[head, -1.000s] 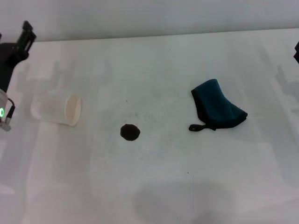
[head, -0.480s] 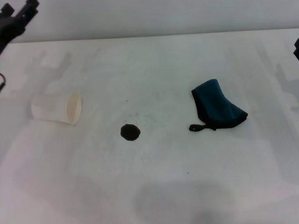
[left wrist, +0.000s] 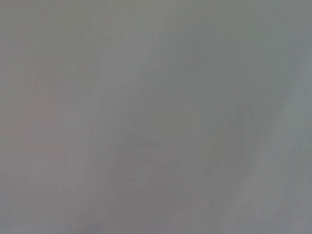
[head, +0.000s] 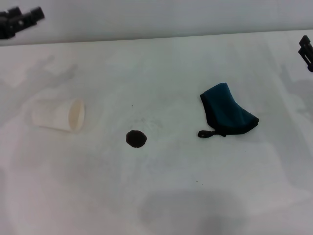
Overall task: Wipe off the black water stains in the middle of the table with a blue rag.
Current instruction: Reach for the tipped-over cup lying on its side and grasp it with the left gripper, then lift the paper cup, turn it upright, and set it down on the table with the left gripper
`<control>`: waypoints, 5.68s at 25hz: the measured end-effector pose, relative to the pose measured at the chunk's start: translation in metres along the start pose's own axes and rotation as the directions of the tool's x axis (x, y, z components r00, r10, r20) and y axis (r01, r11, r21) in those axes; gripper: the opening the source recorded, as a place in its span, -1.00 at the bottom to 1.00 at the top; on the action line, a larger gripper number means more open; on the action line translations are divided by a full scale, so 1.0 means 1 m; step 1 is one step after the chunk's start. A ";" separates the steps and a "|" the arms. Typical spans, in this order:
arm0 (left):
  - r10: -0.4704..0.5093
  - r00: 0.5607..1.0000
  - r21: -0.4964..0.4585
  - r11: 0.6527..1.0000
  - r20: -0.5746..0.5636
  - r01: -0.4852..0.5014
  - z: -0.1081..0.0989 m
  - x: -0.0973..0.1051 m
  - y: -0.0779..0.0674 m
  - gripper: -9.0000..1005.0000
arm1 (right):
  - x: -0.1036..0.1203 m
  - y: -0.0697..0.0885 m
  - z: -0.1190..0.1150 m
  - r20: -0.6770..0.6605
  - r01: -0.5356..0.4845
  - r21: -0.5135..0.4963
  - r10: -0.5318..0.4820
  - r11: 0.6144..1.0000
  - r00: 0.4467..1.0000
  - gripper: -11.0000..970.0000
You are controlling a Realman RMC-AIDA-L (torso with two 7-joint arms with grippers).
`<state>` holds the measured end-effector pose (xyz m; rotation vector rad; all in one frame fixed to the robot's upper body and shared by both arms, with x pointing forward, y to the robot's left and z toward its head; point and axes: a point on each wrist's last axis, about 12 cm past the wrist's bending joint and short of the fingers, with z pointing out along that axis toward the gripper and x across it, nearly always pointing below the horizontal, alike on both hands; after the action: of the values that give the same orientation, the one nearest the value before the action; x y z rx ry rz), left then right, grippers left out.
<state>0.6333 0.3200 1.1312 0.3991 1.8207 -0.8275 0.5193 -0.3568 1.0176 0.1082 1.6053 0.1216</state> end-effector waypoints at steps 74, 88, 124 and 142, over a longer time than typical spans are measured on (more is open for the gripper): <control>0.854 0.133 0.662 0.479 -0.503 -0.576 0.072 0.022 -0.051 0.63 | 0.022 0.015 -0.002 -0.122 -0.247 0.040 0.250 0.968 0.960 0.62; 0.808 0.283 0.549 0.566 -0.516 -0.615 0.077 0.018 -0.051 0.57 | 0.023 0.013 -0.004 -0.126 -0.248 0.045 0.251 0.968 0.960 0.62; 0.407 0.909 -0.345 0.869 0.088 -0.356 0.028 0.150 -0.075 0.40 | 0.009 0.010 0.007 -0.115 -0.191 -0.042 0.186 0.981 0.976 0.62; 0.353 0.935 -0.354 0.870 -0.038 -0.343 0.031 0.168 -0.075 0.41 | 0.010 0.011 0.007 -0.118 -0.195 -0.042 0.189 0.980 0.975 0.62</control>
<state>0.5415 0.2266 0.9975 0.4590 1.7559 -0.2422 0.5257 -0.3445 1.0087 0.2186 1.7018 0.3250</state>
